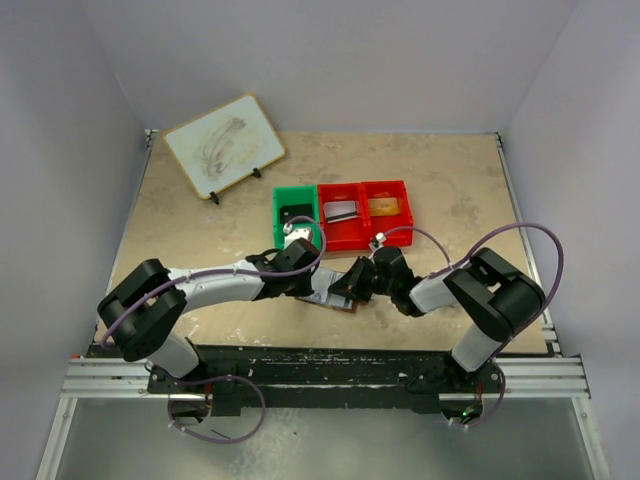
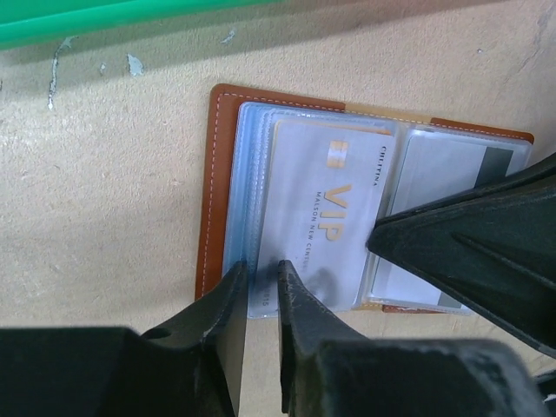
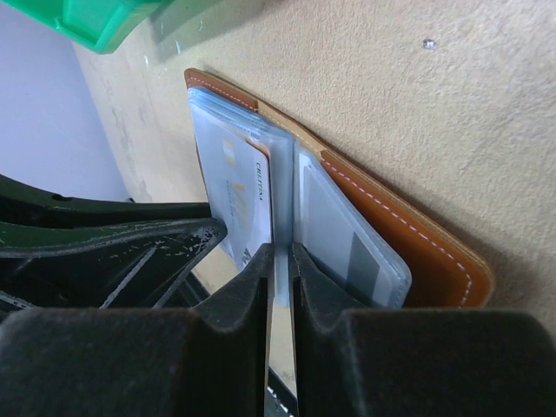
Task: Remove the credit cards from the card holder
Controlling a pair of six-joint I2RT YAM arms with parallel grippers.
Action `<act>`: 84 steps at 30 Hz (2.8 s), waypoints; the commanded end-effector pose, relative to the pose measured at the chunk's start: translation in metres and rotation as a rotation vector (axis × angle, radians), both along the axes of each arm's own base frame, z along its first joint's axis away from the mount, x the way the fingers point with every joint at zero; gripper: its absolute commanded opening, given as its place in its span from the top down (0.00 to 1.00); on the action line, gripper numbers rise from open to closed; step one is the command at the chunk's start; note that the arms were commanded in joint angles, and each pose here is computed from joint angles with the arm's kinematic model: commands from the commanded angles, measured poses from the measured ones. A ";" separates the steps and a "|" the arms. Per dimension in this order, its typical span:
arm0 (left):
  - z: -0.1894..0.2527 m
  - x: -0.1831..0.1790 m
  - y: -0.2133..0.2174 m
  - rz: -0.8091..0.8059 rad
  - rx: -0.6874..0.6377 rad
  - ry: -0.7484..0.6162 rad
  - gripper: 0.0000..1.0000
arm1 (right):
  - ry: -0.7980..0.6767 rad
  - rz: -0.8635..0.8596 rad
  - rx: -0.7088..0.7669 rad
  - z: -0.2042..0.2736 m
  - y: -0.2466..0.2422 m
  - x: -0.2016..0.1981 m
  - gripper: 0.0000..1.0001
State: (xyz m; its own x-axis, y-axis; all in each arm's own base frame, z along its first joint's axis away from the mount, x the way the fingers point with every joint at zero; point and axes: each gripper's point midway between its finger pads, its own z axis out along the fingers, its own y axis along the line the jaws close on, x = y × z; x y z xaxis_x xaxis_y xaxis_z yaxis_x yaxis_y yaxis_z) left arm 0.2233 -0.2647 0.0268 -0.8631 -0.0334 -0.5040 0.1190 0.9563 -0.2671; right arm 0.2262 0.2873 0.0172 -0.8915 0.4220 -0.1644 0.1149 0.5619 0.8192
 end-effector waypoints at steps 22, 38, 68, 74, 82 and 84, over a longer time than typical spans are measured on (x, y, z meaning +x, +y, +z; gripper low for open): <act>-0.007 -0.025 -0.019 -0.117 0.000 0.019 0.93 | -0.123 0.053 -0.124 0.008 0.004 0.021 0.85; -0.003 -0.023 -0.022 -0.130 0.000 0.008 0.93 | -0.142 0.210 -0.362 -0.012 0.018 0.016 0.71; 0.020 -0.011 -0.023 -0.119 -0.002 -0.057 0.76 | -0.038 0.012 -0.061 0.013 -0.005 -0.032 0.87; 0.033 -0.004 -0.034 -0.156 -0.017 -0.094 0.75 | -0.007 -0.063 -0.042 0.010 -0.010 -0.029 0.81; 0.015 -0.008 -0.037 -0.180 0.008 -0.042 0.81 | 0.016 -0.081 0.044 0.006 -0.011 -0.032 0.77; 0.009 -0.010 -0.035 -0.179 0.019 -0.031 0.82 | 0.016 -0.085 0.061 0.007 -0.010 -0.031 0.77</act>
State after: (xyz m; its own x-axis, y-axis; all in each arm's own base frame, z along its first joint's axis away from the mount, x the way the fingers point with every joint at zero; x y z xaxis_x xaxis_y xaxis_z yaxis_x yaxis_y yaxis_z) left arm 0.2137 -0.2930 0.0395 -0.8386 0.1037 -0.5348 0.2715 0.9306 -0.2454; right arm 0.1917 0.2749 0.0185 -0.8660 0.4779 -0.1475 0.1660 0.5530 0.8165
